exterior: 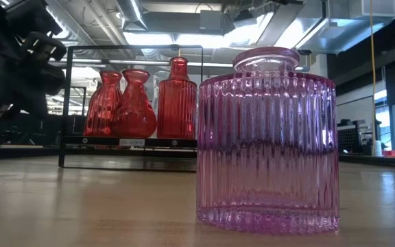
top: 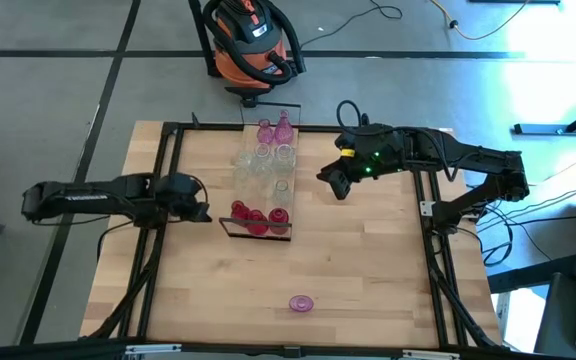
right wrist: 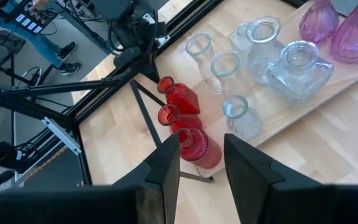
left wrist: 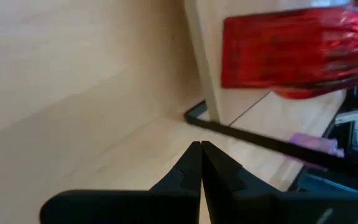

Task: Sort vases onto shelf
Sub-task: Put the purple vase on the shelf

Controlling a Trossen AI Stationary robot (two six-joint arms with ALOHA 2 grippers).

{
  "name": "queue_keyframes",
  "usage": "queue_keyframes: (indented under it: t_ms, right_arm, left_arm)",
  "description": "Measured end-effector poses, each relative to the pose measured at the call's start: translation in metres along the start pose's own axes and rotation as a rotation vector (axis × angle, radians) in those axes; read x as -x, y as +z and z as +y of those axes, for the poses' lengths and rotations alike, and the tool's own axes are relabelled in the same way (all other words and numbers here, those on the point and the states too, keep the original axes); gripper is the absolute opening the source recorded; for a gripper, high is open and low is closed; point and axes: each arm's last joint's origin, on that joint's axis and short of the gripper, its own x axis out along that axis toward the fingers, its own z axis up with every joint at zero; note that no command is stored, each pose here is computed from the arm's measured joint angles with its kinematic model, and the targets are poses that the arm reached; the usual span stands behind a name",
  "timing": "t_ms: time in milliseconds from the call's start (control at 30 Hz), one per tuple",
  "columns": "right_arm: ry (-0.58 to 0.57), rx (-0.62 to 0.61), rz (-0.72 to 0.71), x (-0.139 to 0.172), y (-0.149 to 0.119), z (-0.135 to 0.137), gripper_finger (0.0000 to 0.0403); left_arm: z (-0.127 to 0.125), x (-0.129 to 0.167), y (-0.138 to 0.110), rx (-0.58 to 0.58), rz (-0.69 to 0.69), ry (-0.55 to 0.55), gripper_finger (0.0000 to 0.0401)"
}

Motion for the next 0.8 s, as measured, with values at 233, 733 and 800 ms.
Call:
queue_keyframes:
  t_ms: [233, 733, 800]
  right_arm:
    - [0.032, 0.000, 0.025, 0.000, -0.001, 0.001, 0.0115]
    - [0.071, 0.021, 0.057, 0.000, -0.002, 0.002, 0.0115]
    - [0.078, 0.023, 0.062, 0.000, -0.002, 0.002, 0.0115]
  left_arm:
    - [-0.010, -0.008, -0.005, -0.005, -0.010, -0.016, 0.0000]
    - [-0.032, -0.028, -0.012, -0.028, -0.017, -0.092, 0.0000]
    - [-0.035, -0.029, -0.013, -0.028, -0.013, -0.108, 0.0000]
